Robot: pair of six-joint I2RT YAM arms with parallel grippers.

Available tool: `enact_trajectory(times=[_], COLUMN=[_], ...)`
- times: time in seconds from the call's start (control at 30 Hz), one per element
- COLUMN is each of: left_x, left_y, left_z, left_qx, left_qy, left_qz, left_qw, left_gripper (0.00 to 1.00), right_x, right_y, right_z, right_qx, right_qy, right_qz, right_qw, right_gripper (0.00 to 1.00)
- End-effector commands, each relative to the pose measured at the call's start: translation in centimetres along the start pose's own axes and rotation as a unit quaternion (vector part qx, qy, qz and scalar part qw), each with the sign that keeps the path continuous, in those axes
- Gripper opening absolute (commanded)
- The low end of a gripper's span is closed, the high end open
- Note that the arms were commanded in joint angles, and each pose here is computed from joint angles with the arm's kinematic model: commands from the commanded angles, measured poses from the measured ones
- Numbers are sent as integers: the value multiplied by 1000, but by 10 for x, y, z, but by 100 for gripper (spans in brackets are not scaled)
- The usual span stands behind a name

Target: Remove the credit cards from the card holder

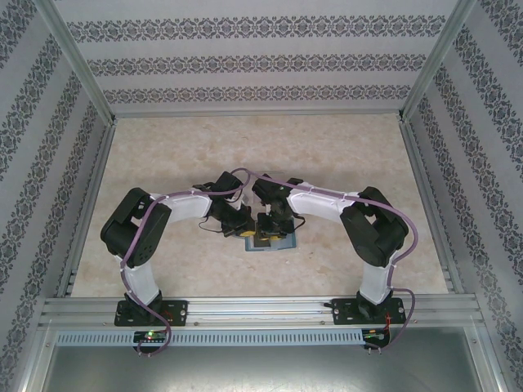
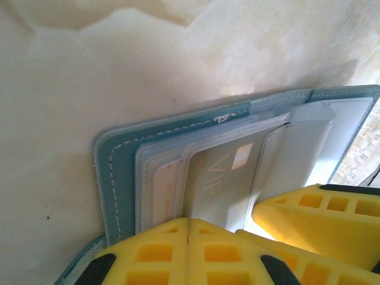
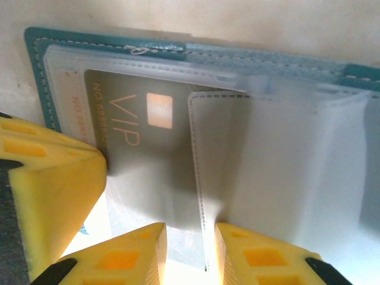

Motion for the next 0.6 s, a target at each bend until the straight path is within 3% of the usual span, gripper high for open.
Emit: enact_trajectory(times=[0.0, 0.57], left_x=[14, 13], left_y=[-13, -15], left_z=[3, 4], left_qx=[0, 3], left_qy=[16, 16], left_qz=[37, 34], left_qw=[999, 999], left_gripper=[0, 0], right_x=[1, -3], right_y=[12, 36], right_z=[-3, -8], right_qx=[-5, -22], right_qy=[14, 30], right_qz=[-35, -109], right_qw=[999, 993], right_gripper=[31, 37])
Point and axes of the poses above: each hand's point on the last joint's axis, 136 mm out from that joint toward the fingers, its own y axis back along the fingers, its own x axis along the line the jaws close on, z = x × y, the point moved 10 cm from there along y, back along the fingers, and after that the axes turned 12 degrees about y, right-handed, at the moved point
